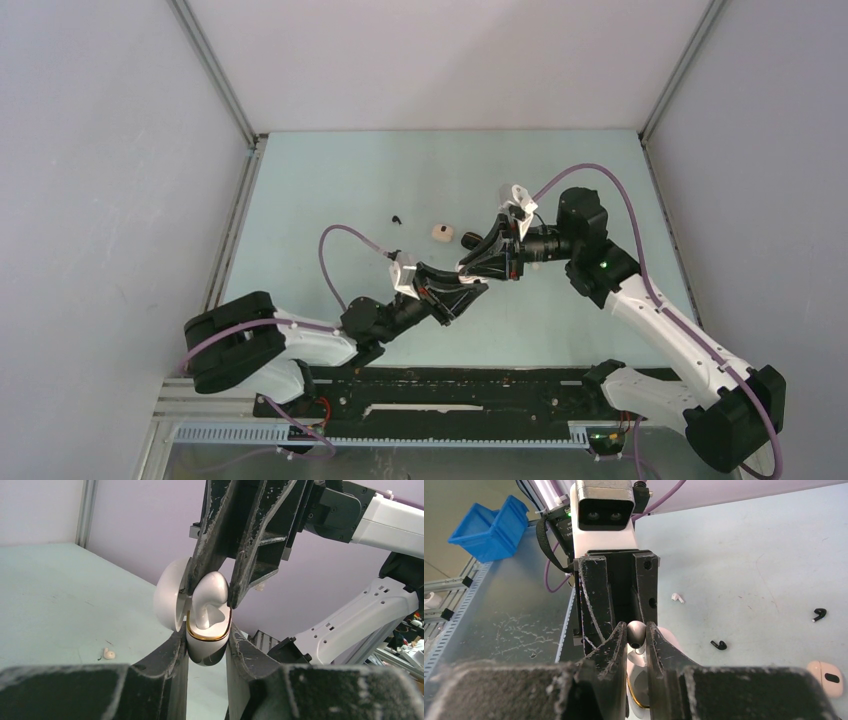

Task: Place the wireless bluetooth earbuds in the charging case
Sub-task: Place the earbud in the charging case.

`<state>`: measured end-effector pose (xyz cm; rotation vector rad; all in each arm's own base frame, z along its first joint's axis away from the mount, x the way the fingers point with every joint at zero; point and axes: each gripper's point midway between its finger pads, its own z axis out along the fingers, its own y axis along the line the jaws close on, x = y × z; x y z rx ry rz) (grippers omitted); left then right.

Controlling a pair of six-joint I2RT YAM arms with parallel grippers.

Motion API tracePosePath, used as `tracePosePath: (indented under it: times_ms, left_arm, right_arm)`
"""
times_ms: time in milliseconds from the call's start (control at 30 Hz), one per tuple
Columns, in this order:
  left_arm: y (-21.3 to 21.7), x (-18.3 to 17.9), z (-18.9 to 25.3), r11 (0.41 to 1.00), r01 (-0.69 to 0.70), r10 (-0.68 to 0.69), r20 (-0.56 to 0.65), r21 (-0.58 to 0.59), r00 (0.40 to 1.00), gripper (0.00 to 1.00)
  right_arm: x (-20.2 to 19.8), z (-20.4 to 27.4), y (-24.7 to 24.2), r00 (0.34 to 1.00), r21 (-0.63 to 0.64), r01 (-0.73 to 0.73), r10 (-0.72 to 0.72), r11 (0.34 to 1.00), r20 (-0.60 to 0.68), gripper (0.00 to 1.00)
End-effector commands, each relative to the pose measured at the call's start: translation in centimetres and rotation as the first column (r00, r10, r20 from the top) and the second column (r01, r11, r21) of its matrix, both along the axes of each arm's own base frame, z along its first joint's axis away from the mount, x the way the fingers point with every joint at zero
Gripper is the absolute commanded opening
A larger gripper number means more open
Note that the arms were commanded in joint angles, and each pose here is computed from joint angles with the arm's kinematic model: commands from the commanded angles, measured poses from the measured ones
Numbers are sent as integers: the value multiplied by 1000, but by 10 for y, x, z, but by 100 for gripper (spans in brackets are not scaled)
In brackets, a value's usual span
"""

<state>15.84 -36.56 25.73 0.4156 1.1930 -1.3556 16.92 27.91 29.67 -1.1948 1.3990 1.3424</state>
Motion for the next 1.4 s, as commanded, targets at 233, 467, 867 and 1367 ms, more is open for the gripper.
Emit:
tracePosePath:
  times_ms: [233,467,867,1367]
  left_arm:
    - [12,1,26,994,-21,25,33,-105,999,0]
    - [12,1,25,995,-24,28,41,-96,999,0]
    - [5,2,18,1000,-29,29,78,-8,996,0]
    - [5,-2,15,1000,-10,9,94,8,996,0]
  right_arm:
    - [4,-1,-3,999,3,13,-13,1000,31,3]
    - [0,-9,-5,1000,-24,3,-3,1000,7,3]
    - [6,-19,0,999,-57,36,-34,998,24,12]
    - [4,-20,-1,999,-61,31,-29,998,23,33]
